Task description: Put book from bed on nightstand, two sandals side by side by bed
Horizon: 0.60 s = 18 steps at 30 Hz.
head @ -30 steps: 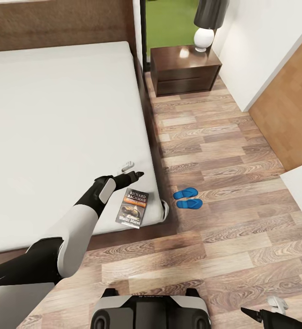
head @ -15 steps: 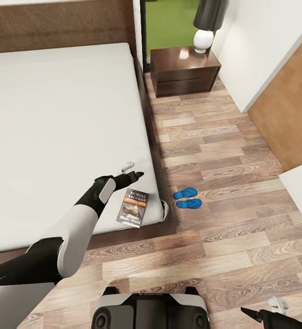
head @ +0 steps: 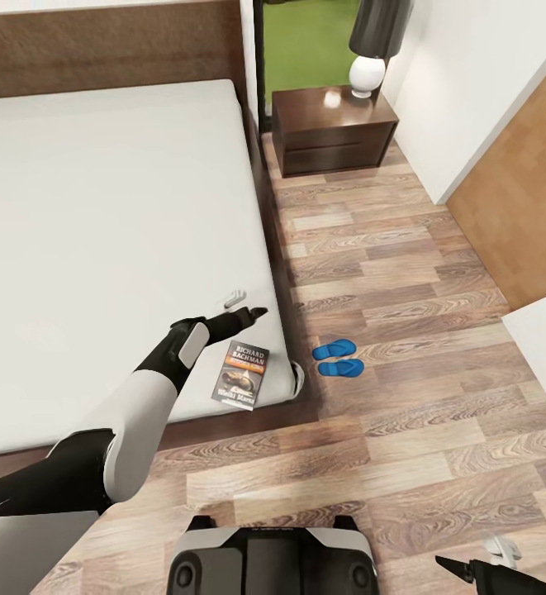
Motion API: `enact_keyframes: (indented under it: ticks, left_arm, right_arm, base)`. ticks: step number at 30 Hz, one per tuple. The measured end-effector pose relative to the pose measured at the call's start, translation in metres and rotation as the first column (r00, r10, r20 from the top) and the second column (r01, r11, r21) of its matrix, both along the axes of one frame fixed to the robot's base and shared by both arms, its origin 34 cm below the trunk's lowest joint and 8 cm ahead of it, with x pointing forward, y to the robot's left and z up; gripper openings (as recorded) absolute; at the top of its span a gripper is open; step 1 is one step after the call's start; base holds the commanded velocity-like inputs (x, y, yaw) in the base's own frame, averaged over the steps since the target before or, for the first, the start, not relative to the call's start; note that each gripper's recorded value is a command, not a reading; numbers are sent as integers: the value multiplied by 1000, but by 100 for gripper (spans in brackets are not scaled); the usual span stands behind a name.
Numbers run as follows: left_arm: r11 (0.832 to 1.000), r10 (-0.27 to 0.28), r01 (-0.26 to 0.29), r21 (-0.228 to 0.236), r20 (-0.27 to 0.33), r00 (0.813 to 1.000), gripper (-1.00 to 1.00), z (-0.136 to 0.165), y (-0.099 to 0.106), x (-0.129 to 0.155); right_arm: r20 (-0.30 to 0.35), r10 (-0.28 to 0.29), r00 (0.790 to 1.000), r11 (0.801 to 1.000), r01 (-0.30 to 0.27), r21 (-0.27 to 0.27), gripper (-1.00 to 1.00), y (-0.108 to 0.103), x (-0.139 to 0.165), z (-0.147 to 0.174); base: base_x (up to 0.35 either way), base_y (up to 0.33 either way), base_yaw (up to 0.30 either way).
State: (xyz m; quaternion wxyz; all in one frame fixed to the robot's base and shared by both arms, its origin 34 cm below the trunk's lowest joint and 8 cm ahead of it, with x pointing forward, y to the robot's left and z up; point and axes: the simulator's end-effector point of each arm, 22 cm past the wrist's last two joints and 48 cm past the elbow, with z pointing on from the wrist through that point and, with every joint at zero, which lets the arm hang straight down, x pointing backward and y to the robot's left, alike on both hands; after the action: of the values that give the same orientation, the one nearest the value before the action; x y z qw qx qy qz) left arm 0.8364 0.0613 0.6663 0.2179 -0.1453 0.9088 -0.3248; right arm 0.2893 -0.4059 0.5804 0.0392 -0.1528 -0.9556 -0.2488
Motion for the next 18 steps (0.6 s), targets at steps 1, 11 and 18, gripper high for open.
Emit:
enact_keyframes:
  ticks: [1,11,18]
  left_arm:
    - [1000,-5,6,-19,8,1000,100,4,-3,0]
    - [996,-25,25,-80,2,1000,100,3,23,-22]
    - [966,-69,63,-249,-17,997,100,8,55,-67]
  right_arm:
    - [0,0,1000,1000,0,0,100,0,0,1]
    - [0,0,1000,1000,0,0,100,0,-4,10]
    - [-1,0,1000,1000,0,0,100,0,-7,15]
  base:
    - [0,0,0]
    - [0,0,0]
    - [0,0,0]
